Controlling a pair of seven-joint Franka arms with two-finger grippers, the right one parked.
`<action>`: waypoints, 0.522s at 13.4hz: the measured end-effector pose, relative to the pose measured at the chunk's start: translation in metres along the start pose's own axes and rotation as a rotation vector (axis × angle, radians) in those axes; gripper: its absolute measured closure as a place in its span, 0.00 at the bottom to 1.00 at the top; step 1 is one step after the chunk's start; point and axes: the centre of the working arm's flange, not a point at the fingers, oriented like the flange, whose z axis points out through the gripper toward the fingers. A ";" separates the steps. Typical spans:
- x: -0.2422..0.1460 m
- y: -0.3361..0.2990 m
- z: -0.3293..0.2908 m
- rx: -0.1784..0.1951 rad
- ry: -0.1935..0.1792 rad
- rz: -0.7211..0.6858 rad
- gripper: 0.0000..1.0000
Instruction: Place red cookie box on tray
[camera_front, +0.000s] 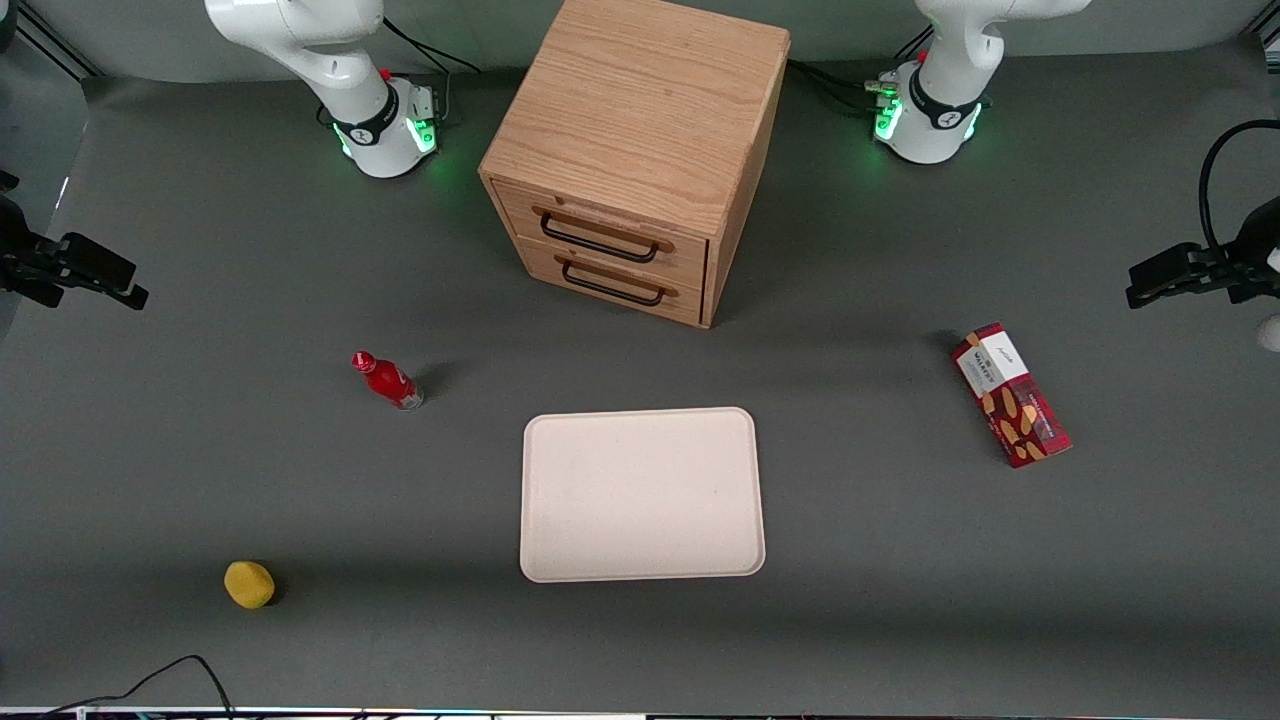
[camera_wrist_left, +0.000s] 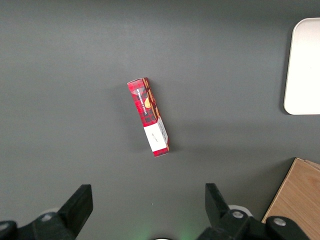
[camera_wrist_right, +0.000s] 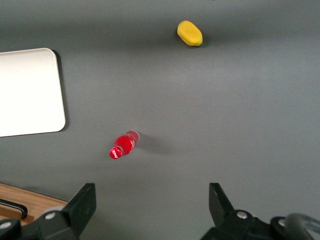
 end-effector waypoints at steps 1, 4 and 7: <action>0.000 0.000 0.000 0.000 -0.001 0.000 0.00; 0.000 0.001 0.000 0.000 -0.003 0.001 0.00; -0.001 0.002 0.000 0.000 -0.003 0.003 0.00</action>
